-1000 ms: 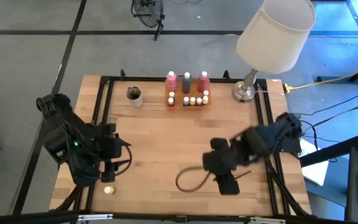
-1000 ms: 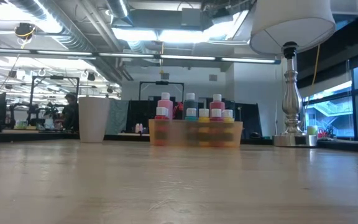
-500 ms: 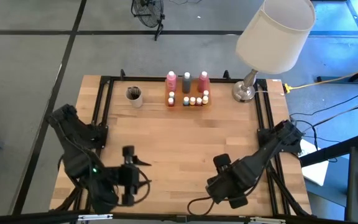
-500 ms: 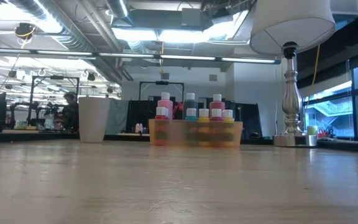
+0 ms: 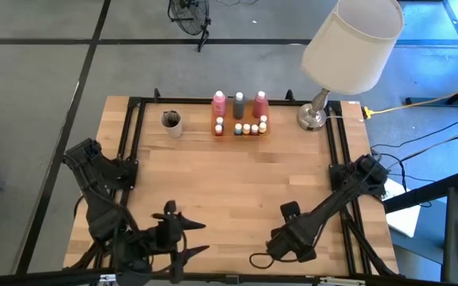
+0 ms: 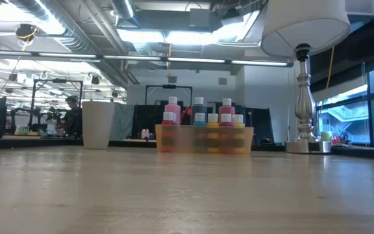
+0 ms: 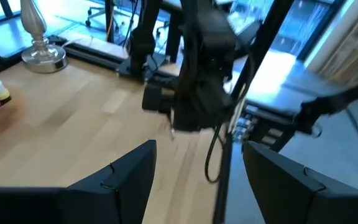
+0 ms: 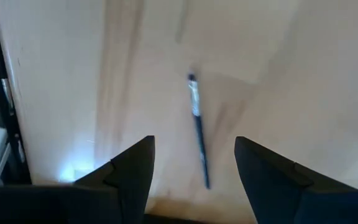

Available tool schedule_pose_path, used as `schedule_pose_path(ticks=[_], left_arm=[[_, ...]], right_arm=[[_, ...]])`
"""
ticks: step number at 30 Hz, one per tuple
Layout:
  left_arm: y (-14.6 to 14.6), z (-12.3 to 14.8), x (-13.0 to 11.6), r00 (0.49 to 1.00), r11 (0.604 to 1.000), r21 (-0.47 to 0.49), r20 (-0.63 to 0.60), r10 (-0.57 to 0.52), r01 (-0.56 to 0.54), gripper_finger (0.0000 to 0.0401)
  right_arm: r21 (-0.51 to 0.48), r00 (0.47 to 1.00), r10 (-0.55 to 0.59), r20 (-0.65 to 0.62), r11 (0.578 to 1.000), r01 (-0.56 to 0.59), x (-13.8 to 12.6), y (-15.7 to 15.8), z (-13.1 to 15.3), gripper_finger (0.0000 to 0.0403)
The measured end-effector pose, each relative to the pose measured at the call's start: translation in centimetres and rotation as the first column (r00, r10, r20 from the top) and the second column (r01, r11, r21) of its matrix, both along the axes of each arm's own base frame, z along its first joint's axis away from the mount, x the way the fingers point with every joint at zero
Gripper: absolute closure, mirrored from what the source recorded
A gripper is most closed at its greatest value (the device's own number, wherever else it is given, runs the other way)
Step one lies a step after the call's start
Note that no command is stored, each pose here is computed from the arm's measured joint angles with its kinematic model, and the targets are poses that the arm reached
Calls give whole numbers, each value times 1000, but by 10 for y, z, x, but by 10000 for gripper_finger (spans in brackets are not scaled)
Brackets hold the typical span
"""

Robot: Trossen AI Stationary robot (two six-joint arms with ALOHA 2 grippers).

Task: Pick & Place Paint Supplies
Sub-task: Put the silver paint brush into the white cup

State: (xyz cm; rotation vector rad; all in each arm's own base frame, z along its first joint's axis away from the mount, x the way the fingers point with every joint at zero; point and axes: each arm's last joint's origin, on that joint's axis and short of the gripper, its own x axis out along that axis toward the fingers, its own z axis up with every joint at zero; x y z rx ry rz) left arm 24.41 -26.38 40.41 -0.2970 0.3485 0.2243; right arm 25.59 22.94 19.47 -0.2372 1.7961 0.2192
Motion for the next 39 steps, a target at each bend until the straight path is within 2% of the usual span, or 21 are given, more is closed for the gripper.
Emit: schedule_pose_path(ticks=[7,13,19,27,39], left_arm=[[-8,2,2,995,998,-25,81,52,-50,164],[-12,-2,6,993,997,-33,95,74,-71,164],[-14,-5,7,996,999,-21,75,49,-48,164],[-14,-5,7,997,999,7,69,38,-38,164],[-14,-5,7,997,999,7,69,38,-39,164]], right_arm=[[13,999,43,4,999,-43,-10,7,-11,177],[33,984,126,128,991,-132,-5,17,-13,177],[15,971,144,190,989,-150,-1,18,-14,177],[-14,978,153,142,988,-152,-11,10,-34,176],[14,969,161,186,986,-167,-14,6,-56,176]])
